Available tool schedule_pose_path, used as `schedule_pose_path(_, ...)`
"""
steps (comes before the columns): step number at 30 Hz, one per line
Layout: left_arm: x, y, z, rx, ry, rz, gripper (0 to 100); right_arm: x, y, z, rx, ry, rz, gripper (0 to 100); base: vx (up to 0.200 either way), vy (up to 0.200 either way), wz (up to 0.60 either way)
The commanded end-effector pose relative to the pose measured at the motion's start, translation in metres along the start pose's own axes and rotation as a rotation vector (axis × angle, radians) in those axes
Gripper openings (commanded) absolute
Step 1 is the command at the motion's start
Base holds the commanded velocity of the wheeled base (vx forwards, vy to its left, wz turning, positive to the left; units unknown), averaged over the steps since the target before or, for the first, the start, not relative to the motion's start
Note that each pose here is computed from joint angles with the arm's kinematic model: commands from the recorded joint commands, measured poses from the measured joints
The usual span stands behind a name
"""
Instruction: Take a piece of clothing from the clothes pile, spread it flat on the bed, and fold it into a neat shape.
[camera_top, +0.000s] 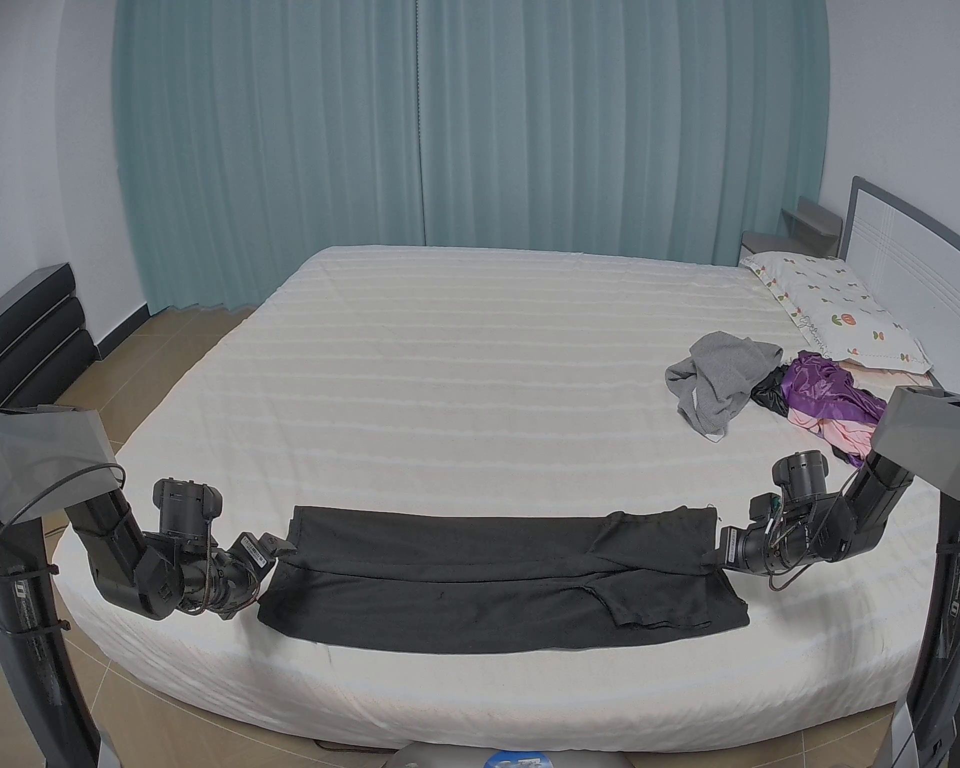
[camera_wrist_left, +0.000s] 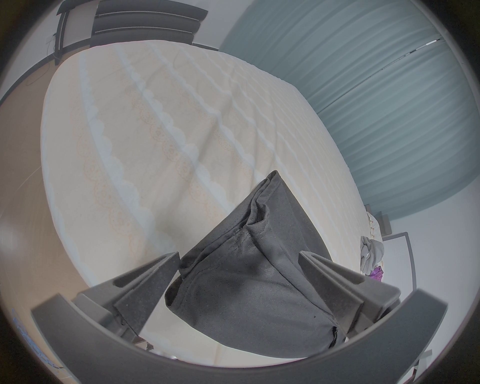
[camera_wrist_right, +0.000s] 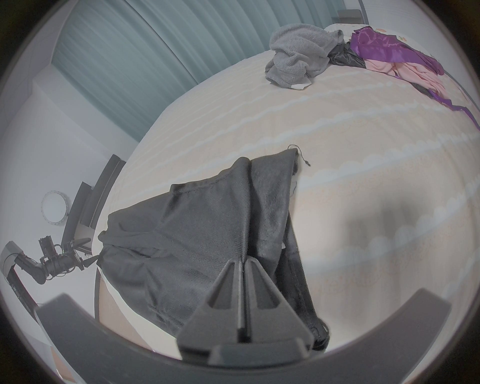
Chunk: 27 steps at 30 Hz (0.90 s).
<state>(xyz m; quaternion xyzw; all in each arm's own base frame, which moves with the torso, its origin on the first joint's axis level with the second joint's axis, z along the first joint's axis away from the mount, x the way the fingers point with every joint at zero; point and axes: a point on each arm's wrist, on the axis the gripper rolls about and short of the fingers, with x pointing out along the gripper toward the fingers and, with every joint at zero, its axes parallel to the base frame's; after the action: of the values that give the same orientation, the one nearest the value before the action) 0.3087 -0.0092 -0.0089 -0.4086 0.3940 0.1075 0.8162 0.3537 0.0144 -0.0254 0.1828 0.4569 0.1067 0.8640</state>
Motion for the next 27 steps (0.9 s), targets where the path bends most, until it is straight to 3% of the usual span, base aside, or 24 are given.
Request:
schedule_pose_path(1,0.001,0.000,0.000,-0.001,0.000,0.000,100,-0.004,0.002,-0.001,-0.004,-0.001,0.000,0,0.000,0.000,0.00)
schedule_pose_path(6,0.000,-0.001,0.001,-0.001,-0.004,-0.003,100,-0.004,0.001,-0.002,-0.002,0.008,-0.002,0,0.000,0.000,0.00)
schedule_pose_path(7,0.001,-0.001,0.002,-0.002,-0.007,-0.004,100,-0.004,0.001,-0.003,-0.003,0.006,-0.002,100,0.000,0.000,0.00)
schedule_pose_path(10,-0.001,-0.003,0.004,-0.002,-0.015,-0.013,100,-0.009,0.004,0.003,0.016,-0.019,0.010,100,0.000,0.000,0.00)
schedule_pose_path(16,0.003,-0.011,0.012,0.003,-0.041,-0.035,100,-0.024,0.015,0.006,0.138,-0.041,0.049,100,0.000,0.000,0.00)
schedule_pose_path(23,0.018,-0.037,0.035,0.028,-0.100,-0.100,100,-0.034,0.014,-0.003,0.235,-0.092,0.068,100,0.000,0.000,0.00)
schedule_pose_path(27,0.046,-0.053,0.051,0.041,-0.104,-0.110,100,-0.031,0.011,-0.007,0.302,-0.130,0.090,100,0.000,0.000,0.00)
